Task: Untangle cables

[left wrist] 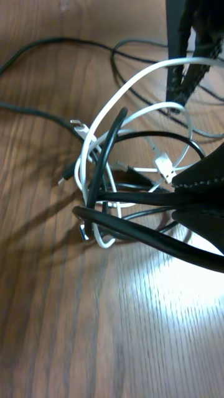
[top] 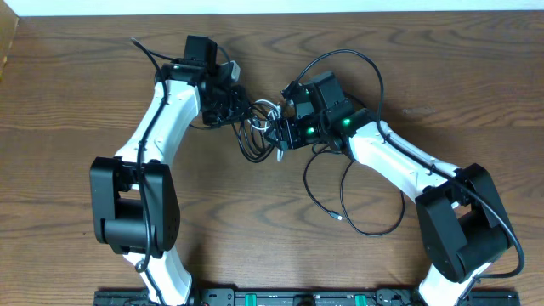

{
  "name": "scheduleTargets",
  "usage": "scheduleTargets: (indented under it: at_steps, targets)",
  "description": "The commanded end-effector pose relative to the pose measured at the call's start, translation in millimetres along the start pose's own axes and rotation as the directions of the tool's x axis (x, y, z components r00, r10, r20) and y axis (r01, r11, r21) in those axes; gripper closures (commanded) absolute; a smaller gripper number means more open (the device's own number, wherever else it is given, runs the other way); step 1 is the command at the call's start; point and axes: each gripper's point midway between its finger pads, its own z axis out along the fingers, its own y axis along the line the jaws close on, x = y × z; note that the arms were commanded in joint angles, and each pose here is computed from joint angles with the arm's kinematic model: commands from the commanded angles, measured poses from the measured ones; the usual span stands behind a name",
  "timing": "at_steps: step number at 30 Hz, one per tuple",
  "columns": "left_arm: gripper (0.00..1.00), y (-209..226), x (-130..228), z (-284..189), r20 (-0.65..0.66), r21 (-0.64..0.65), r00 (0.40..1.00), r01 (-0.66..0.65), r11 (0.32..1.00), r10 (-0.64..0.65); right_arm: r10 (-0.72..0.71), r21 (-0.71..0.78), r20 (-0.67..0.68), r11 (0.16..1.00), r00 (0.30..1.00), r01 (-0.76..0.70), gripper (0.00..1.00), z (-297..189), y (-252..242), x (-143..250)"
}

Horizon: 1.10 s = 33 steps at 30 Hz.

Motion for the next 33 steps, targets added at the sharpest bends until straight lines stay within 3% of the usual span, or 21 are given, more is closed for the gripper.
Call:
scheduleTargets:
  at_steps: [1,10,11,15,18,25,33]
  targets:
    - [0.92,-17,11,10,-0.049,0.069,0.999,0.000,0.998,0.004,0.008,0.033,0.009,0.999,1.000,-0.008,0.38,3,-5,-2]
    - [0.92,-39,22,18,-0.075,0.098,0.996,-0.047,0.994,0.054,0.009,0.041,0.009,0.999,1.000,-0.009,0.42,3,-6,-1]
    - [0.92,-40,22,19,-0.073,0.096,0.996,-0.051,0.994,0.059,0.009,0.041,0.008,0.999,1.000,-0.009,0.50,3,-6,-1]
    - [0.92,-41,20,19,-0.065,0.096,0.996,-0.059,0.994,0.066,0.009,0.041,0.008,0.999,1.000,-0.009,0.99,3,-6,-1]
    - [0.92,-38,18,20,-0.058,0.076,0.996,-0.061,0.995,0.066,0.011,0.042,0.005,0.999,1.000,-0.011,0.99,3,-7,0]
    - [0.92,6,4,17,0.011,-0.186,0.998,-0.066,0.980,0.069,-0.097,-0.095,0.041,0.990,0.994,0.101,0.99,-20,19,-14]
    - [0.92,9,3,17,0.016,-0.203,0.997,-0.067,0.977,0.071,-0.196,-0.103,0.236,0.969,0.952,0.225,0.99,-97,54,-54]
